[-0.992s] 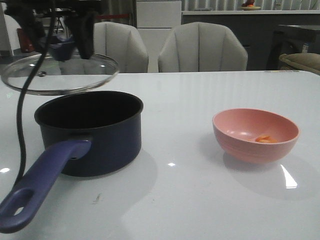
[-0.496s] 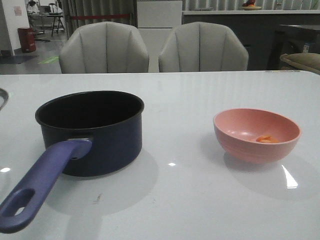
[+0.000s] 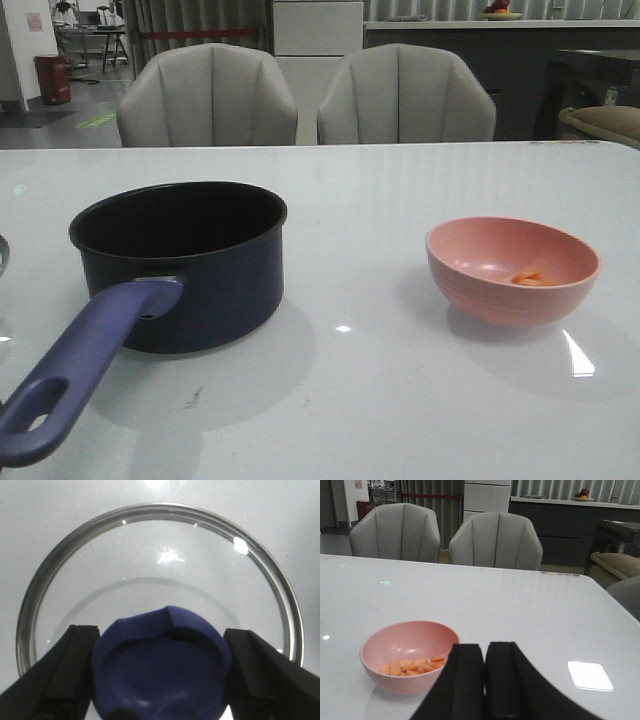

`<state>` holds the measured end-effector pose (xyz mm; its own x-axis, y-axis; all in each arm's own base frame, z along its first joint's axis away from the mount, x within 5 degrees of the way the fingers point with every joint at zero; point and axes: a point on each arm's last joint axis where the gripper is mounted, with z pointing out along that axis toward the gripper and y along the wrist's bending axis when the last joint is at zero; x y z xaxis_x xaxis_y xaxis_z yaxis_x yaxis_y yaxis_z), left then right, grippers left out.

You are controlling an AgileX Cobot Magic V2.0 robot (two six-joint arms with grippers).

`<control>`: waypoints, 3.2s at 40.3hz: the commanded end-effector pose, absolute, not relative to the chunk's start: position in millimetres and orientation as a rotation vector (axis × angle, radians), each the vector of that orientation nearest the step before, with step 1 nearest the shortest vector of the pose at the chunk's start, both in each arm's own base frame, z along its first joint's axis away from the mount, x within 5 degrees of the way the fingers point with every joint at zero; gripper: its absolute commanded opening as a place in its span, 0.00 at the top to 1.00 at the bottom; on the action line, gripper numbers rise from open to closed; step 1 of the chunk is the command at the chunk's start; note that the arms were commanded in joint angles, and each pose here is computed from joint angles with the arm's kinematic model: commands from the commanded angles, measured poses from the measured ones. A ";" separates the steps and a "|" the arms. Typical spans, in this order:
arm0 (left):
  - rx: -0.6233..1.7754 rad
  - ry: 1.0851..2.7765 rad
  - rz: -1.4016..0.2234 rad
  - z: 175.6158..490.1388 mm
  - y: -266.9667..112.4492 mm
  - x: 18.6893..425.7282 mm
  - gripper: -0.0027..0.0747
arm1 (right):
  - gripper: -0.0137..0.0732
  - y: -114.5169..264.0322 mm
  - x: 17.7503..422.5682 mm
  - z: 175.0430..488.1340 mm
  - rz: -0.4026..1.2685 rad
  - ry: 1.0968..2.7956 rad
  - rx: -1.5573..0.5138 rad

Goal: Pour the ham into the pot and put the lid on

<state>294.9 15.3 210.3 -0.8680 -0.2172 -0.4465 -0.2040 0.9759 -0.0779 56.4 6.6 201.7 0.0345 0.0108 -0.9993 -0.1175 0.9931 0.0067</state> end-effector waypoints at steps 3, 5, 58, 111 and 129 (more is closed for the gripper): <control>-0.305 2.584 -0.055 215.1 15.7 305.9 0.56 | 0.67 6.8 53.5 212.6 0.091 1.416 -0.097; -0.306 2.593 -0.055 211.7 15.7 307.0 0.56 | 0.67 6.8 53.5 212.6 0.091 1.416 -0.097; -0.054 2.247 -0.113 341.6 -23.1 238.5 0.19 | 0.67 6.8 53.5 212.6 0.091 1.416 -0.097; 0.004 1.504 -0.300 304.0 -11.8 61.4 0.19 | 0.67 7.6 51.2 223.1 0.103 1.298 -0.097; 0.034 1.509 -0.258 303.3 -11.3 61.6 0.19 | 0.67 6.1 59.7 303.3 0.108 1.507 -0.061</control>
